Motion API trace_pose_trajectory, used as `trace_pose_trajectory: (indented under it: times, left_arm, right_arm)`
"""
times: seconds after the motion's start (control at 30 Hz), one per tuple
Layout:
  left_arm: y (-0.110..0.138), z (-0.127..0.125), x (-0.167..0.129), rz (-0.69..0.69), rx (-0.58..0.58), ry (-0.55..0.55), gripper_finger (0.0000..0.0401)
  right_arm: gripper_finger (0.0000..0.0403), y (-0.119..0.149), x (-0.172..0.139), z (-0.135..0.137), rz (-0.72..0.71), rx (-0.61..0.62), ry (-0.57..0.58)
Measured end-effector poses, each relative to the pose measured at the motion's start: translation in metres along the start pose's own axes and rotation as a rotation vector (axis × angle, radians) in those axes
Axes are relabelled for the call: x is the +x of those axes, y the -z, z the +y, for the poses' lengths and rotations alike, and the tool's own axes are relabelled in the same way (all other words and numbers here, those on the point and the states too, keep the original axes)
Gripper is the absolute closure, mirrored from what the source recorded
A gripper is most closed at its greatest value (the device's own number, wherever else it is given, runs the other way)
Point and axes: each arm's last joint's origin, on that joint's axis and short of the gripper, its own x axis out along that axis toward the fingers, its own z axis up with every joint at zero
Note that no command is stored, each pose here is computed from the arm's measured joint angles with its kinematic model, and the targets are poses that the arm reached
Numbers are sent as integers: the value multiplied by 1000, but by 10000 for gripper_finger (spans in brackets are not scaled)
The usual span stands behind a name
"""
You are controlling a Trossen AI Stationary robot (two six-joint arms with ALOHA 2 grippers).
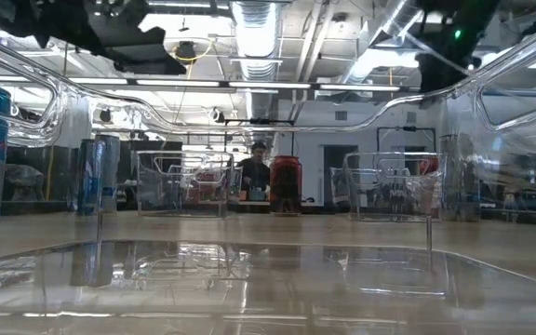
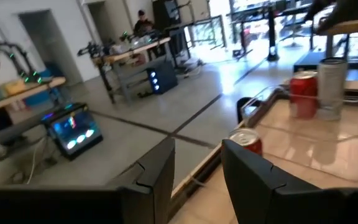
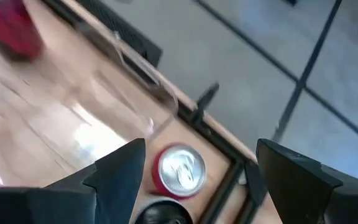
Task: Sort soda cans
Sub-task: Put the top right white-blue soda can into the top right transparent bin
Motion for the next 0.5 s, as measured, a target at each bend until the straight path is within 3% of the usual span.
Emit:
trace_pose_trajectory:
  times: [0.3,0.5]
  left_arm:
    - [-12,5,18,149,-60,11,273]
    - [-25,3,30,187,-50,23,273]
  right_arm:
    - [78,4,26,-3,199,12,-128]
    - [78,7,28,-7,307,49,-127]
